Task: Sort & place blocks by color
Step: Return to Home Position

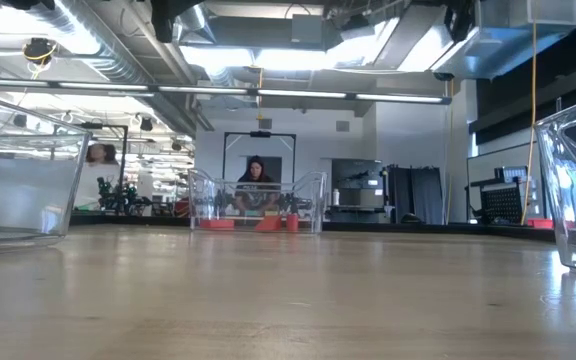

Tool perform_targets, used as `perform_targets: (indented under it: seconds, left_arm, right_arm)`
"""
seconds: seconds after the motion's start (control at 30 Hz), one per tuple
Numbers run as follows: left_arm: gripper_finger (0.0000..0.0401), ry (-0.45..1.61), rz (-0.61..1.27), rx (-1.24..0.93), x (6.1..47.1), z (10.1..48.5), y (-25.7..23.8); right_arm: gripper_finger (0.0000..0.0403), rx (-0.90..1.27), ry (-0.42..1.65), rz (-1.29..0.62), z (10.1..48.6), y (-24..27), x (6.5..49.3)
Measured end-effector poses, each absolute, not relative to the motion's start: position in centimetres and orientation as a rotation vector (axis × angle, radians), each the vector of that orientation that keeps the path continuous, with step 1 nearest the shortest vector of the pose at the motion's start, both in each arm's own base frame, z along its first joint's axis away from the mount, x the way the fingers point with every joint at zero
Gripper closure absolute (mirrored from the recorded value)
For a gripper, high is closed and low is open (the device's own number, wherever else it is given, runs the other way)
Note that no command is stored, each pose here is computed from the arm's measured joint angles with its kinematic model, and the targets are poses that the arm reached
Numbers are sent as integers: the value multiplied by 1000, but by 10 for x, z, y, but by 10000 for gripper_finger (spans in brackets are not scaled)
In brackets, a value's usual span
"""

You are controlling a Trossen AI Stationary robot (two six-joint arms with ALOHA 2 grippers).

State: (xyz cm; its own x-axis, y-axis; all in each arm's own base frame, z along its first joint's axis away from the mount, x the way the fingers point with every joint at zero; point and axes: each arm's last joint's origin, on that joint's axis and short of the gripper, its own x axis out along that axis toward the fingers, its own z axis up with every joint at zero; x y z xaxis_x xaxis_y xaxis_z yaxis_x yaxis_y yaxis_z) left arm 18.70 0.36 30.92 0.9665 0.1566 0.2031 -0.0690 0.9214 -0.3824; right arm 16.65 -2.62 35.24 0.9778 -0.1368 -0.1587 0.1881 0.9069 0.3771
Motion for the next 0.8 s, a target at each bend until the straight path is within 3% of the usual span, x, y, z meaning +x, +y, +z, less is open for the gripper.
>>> perform_targets:
  seconds: [0.23, 0.8]
  left_arm:
    - [204, -234, 117, -383, 187, 309, 4]
    - [206, -232, 103, -396, 187, 309, 3]
  right_arm:
    - [400, 376, 123, -189, 353, -18, 168]
    - [402, 359, 120, -195, 353, -18, 168]
